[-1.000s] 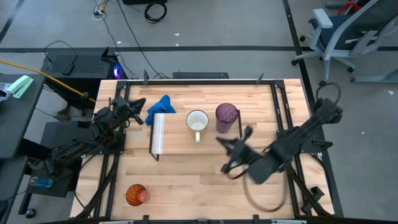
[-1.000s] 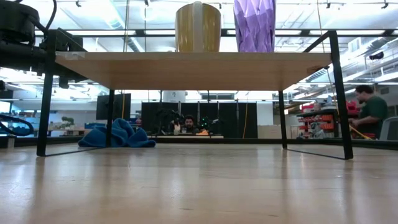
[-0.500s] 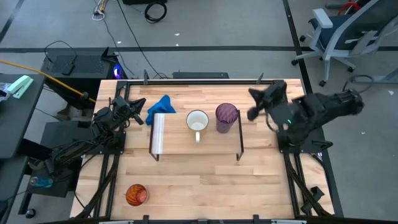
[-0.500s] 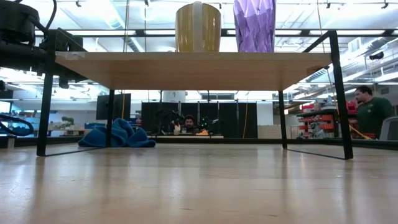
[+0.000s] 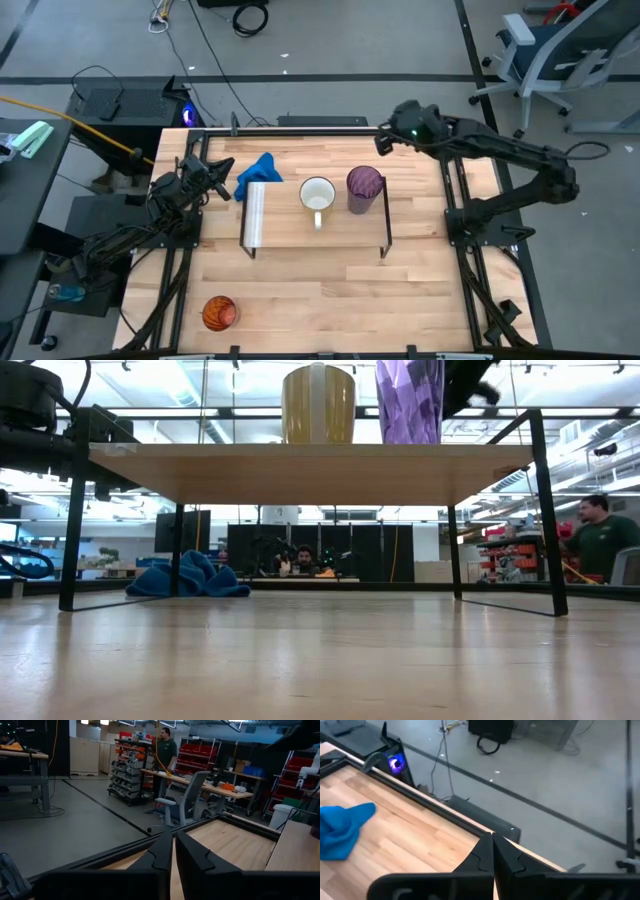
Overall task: Stack small to large cups/mugs on shelf
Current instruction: Adjust the violet cup on the shelf
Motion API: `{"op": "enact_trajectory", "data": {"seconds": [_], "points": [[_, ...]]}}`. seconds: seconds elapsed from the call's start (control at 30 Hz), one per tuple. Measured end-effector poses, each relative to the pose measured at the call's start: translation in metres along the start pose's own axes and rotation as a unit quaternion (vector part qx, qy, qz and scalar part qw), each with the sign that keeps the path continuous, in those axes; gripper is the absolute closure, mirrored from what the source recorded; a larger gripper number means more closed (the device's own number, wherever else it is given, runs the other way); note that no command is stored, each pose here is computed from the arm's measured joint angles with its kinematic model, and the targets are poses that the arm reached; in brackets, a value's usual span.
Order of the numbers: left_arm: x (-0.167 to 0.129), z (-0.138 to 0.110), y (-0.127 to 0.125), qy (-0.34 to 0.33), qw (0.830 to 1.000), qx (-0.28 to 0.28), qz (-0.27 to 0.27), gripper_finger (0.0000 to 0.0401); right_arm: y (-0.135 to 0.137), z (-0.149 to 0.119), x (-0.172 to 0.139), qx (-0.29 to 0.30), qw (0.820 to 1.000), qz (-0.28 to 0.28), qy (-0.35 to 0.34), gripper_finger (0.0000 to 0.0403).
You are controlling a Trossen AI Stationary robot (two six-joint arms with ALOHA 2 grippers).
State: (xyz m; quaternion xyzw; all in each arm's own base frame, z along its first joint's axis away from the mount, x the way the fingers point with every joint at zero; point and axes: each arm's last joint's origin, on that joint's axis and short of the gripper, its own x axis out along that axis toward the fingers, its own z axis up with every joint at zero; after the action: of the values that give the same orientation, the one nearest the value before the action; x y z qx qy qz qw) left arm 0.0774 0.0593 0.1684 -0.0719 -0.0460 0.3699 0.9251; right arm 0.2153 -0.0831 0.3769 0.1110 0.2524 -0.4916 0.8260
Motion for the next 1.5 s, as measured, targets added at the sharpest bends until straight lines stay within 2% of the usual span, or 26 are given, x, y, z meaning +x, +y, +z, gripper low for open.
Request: {"op": "enact_trajectory", "data": {"seconds": [0.2,0.3,0.37,0.57,0.77,1.13,1.5], "points": [[0.000,0.000,0.000,0.000,1.000,0.001,0.000,0.0365,0.011,0.004,0.047,-0.015,0.999,0.026,0.035,0.0403],[0.000,0.000,0.000,0.000,1.000,-0.001,0.000,0.0368,0.004,0.005,0.060,-0.018,0.999,0.014,0.049,0.0403],[0.000,0.000,0.000,0.000,1.000,-0.001,0.000,0.0371,-0.002,0.008,0.064,-0.011,0.998,0.035,0.056,0.0403],[0.000,0.000,0.000,0.001,1.000,-0.001,0.000,0.0376,-0.012,0.009,0.065,-0.004,0.991,0.104,0.088,0.0403],[0.000,0.000,0.000,0.001,1.000,-0.005,0.000,0.0368,-0.011,0.002,0.066,-0.019,0.988,0.096,0.116,0.0403],[0.000,0.000,0.000,0.001,1.000,-0.004,0.000,0.0376,0.013,-0.004,0.056,-0.052,0.987,0.109,0.109,0.0403],[0.000,0.000,0.000,0.001,1.000,-0.004,0.000,0.0365,0.026,-0.009,0.047,-0.068,0.985,0.123,0.103,0.0403]]}}
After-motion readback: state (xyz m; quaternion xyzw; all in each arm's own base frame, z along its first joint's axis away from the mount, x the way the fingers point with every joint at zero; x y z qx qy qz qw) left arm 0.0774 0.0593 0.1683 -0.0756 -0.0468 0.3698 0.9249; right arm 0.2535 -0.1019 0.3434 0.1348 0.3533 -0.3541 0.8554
